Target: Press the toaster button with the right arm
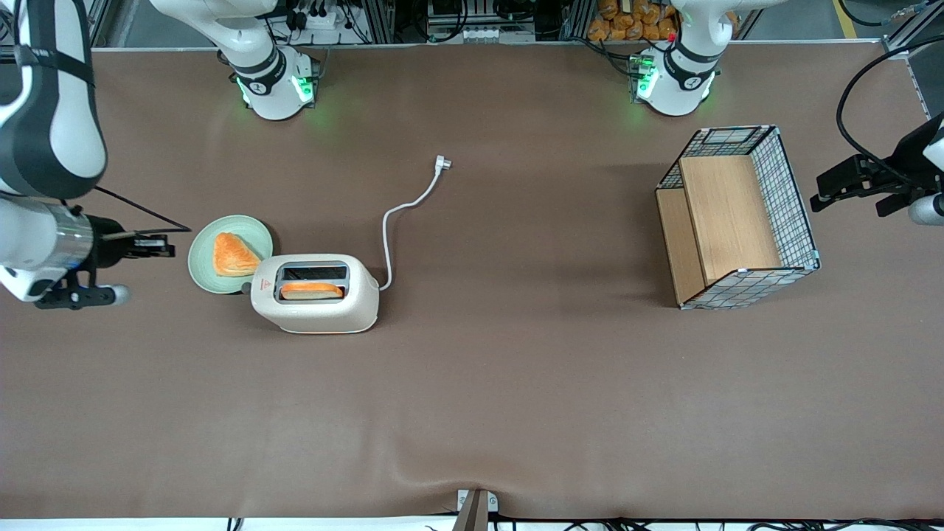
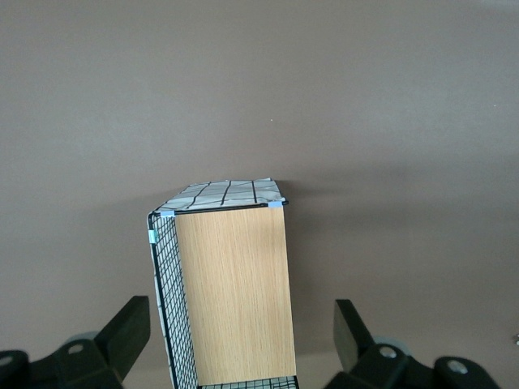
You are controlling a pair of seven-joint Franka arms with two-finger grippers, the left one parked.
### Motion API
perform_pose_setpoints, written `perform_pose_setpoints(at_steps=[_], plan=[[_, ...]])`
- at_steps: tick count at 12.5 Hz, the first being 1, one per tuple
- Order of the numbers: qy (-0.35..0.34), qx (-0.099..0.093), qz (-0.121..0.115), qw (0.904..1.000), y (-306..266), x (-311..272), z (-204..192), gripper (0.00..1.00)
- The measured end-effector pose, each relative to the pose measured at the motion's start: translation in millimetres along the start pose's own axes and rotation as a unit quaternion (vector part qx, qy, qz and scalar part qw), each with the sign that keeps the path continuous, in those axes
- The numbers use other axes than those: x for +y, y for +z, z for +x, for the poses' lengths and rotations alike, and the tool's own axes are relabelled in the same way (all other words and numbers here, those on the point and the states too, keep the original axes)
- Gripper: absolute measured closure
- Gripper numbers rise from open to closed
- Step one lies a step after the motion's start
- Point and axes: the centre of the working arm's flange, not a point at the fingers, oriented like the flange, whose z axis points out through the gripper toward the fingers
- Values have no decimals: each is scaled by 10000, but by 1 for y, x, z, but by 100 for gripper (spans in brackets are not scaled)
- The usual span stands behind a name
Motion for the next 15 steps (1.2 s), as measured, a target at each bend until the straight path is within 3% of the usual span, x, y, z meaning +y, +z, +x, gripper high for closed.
perform_pose_setpoints(at_steps=[3,5,8,15], plan=[[35,-147,36,9999,43,2,17,99],[91,-215,214,9995,65,2,28,99],[165,-161,418,9989,84,2,41,99],[269,-68,619,9977,116,0,61,99]])
